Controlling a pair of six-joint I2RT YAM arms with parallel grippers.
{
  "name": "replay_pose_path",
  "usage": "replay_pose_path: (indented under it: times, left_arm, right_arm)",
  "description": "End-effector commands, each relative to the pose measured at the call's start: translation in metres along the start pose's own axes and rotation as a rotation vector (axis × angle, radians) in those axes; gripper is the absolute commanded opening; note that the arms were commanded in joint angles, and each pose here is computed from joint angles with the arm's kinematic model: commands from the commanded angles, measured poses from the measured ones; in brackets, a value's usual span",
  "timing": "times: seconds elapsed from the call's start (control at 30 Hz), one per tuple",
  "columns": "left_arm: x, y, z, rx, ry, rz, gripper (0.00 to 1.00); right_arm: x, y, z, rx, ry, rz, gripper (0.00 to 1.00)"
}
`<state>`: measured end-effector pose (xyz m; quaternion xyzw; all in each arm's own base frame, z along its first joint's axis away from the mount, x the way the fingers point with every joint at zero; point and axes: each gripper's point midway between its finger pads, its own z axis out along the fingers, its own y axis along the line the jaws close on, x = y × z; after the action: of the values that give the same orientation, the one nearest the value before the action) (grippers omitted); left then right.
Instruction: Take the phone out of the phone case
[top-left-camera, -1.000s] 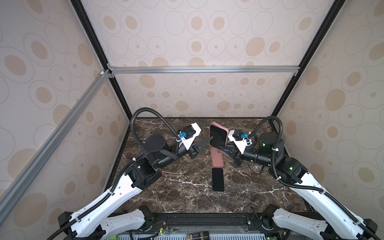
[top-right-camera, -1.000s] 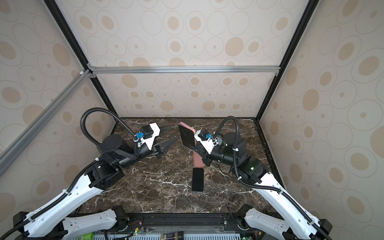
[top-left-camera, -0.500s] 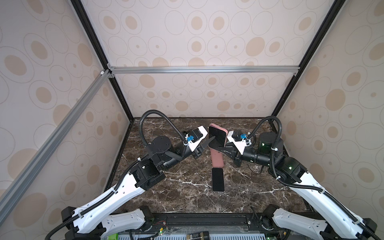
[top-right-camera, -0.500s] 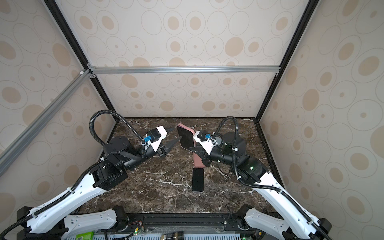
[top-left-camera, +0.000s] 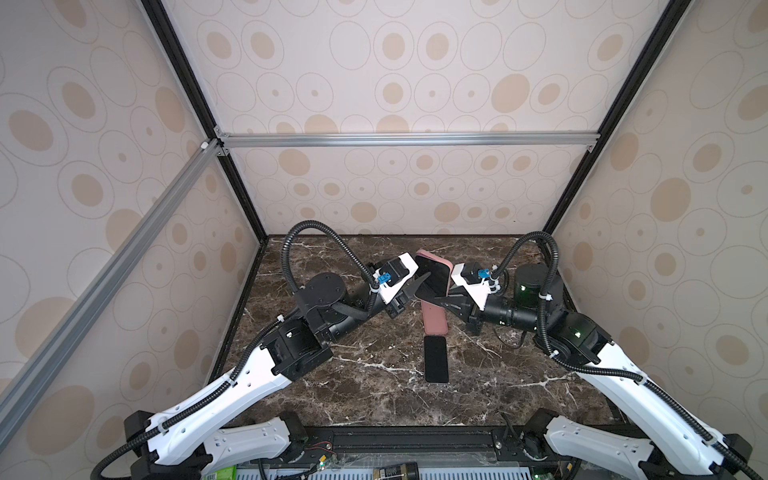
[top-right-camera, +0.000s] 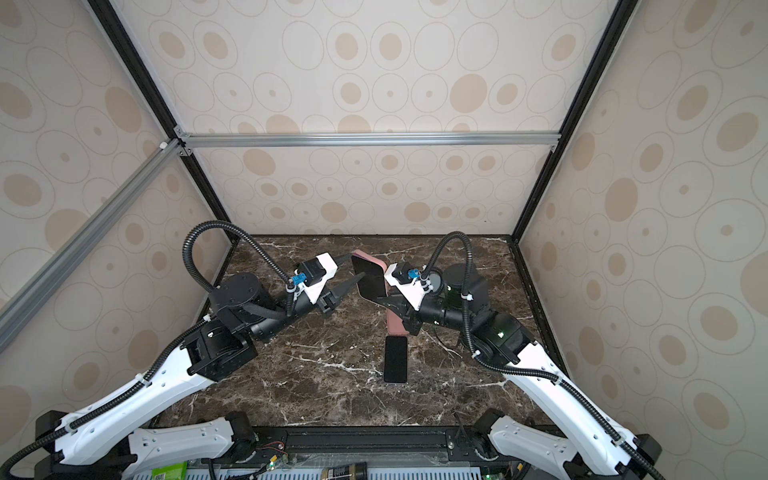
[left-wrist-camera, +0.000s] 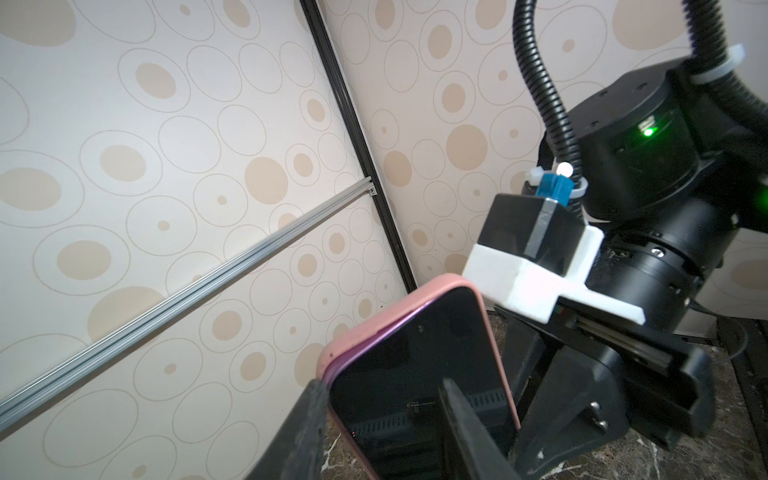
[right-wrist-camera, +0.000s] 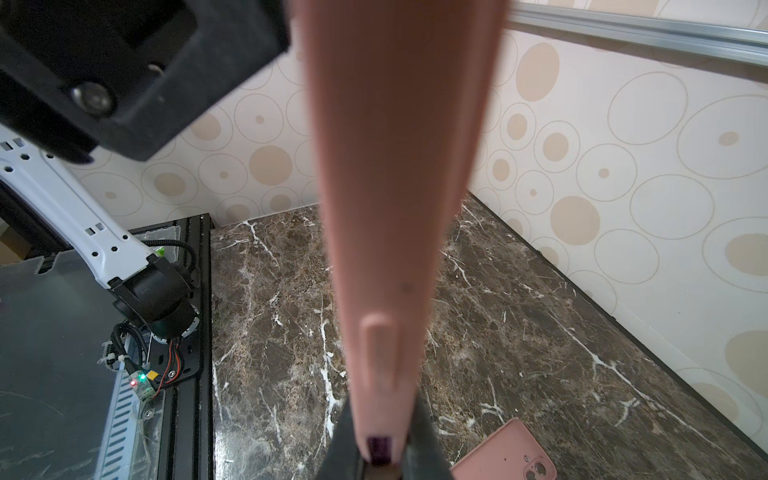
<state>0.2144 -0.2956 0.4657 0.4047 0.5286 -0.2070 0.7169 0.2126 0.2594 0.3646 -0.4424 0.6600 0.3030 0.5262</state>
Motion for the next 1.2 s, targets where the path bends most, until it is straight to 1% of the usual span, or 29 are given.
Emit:
replay_pose_path:
  times: [0.0,0.23,0.43,0.7,0.93,1.17]
  left_arm:
    - [-0.008,0.000,0.001,-0.003,-0.023,0.027,0.43]
    - [-0.004,-0.005,0.003,0.019,-0.008,0.021,0.43]
    - [0.003,-0.015,0.007,0.064,0.008,0.008,0.43]
    - [0.012,-0.029,0.013,0.143,0.050,-0.003,0.39]
    - [0.020,-0.035,0.016,0.173,0.082,0.001,0.38]
    - [0.022,-0.040,0.018,0.203,0.099,0.005,0.37]
  right_arm:
    - [-0.020,0.008,-0.004,-0.034,-0.072,-0.057,0.00]
    - [-0.020,0.010,-0.005,-0.044,-0.072,-0.062,0.00]
    - [-0.021,0.012,-0.004,-0.054,-0.077,-0.077,0.00]
    - [-0.024,0.018,-0.006,-0.082,-0.100,-0.139,0.00]
    - [-0.024,0.029,-0.006,-0.138,-0.112,-0.187,0.00]
    - [-0.019,0.037,-0.005,-0.179,-0.093,-0.217,0.00]
